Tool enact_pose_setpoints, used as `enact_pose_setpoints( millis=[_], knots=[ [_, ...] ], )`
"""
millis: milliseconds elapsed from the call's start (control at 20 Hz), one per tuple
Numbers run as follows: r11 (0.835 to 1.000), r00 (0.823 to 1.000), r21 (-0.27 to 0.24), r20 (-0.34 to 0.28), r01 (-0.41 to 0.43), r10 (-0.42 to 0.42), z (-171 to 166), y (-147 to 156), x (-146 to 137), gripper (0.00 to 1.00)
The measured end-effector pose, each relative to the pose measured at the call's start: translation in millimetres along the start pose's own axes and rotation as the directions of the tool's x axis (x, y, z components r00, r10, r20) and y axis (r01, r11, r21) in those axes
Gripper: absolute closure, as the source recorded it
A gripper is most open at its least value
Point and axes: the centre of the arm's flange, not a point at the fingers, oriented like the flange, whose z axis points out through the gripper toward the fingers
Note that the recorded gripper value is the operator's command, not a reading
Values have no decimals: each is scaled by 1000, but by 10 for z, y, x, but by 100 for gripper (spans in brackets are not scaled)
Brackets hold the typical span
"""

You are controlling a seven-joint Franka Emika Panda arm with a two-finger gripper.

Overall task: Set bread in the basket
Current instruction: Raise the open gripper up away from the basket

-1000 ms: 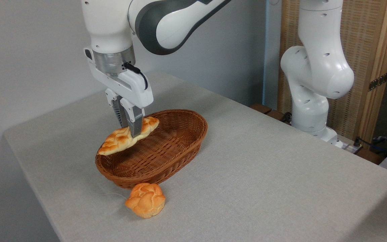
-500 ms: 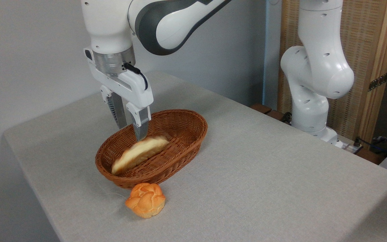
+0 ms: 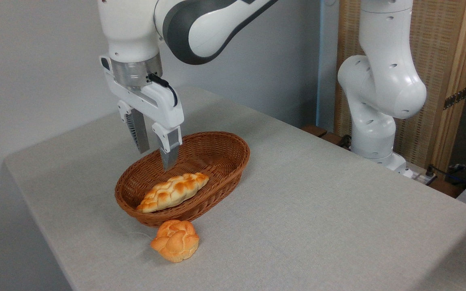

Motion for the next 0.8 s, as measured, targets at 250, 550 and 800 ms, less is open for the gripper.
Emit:
enact_pose_setpoints(
  millis=[250,550,800],
  knots=[
    [998,998,57,-58,18,-15,-384,-200,16,0],
    [992,990,109,-126,69,-55,-842,-790,-258,0],
    [989,989,148,-144,2,19,-1116,-1076,-490,0]
  ],
)
